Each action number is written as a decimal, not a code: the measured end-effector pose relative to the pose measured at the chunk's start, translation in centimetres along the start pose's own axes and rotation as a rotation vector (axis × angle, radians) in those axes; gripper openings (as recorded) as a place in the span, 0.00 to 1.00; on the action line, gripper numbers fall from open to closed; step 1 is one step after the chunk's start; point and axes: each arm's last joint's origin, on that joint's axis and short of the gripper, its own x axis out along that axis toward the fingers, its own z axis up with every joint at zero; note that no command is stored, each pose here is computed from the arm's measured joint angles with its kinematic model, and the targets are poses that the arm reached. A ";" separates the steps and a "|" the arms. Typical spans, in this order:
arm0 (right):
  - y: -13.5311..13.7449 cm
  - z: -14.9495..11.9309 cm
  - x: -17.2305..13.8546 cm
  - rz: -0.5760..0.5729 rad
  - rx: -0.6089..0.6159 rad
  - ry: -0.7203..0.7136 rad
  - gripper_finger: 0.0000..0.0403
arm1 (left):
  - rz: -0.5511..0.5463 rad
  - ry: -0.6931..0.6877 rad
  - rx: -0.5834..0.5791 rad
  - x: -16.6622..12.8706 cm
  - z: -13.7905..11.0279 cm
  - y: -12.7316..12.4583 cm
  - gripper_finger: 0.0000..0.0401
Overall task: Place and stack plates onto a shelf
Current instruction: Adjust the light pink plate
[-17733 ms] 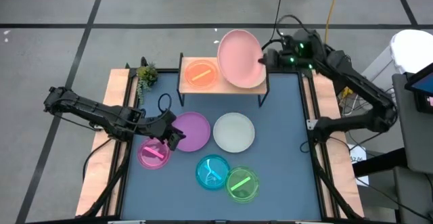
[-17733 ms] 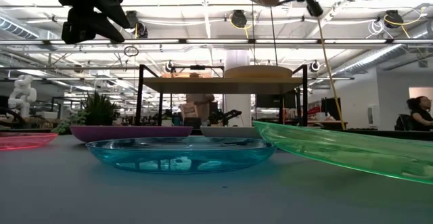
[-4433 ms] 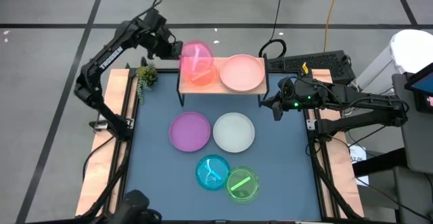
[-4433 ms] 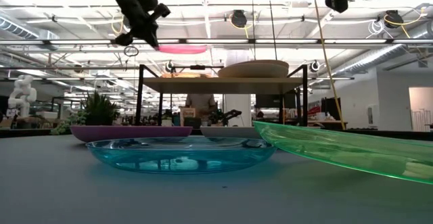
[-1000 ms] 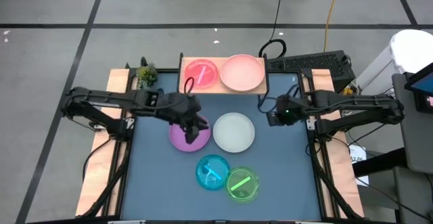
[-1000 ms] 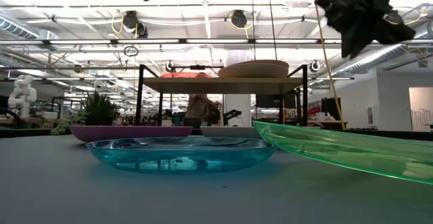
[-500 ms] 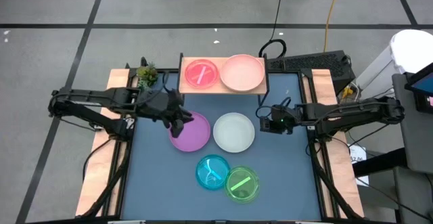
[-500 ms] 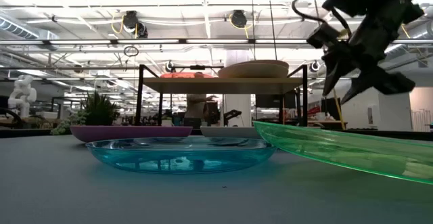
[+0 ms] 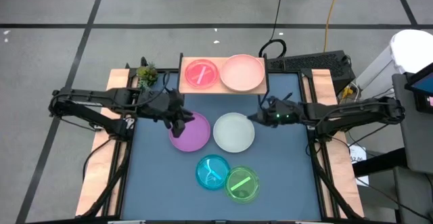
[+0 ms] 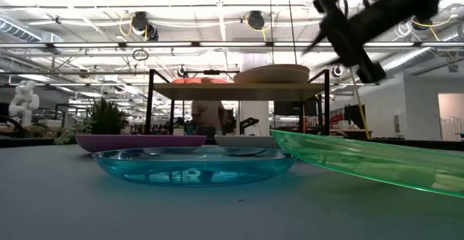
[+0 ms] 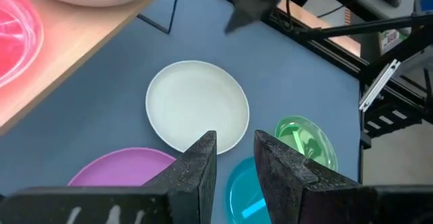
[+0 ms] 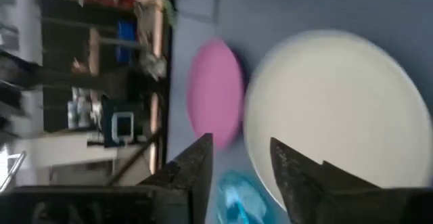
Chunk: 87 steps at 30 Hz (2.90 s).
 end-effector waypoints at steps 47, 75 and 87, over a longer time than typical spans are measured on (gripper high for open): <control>3.1 14.5 -3.2 -0.326 -0.479 -0.359 0.00 | 0.034 -0.017 0.045 0.0 0.1 0.2 0.26; 2.7 14.3 -4.0 -0.398 -0.658 -0.306 0.00 | 0.042 -0.023 0.032 0.0 0.1 0.2 0.26; 2.1 14.7 -2.8 -0.435 -0.691 -0.267 0.00 | 0.047 -0.026 0.041 0.0 0.1 0.2 0.26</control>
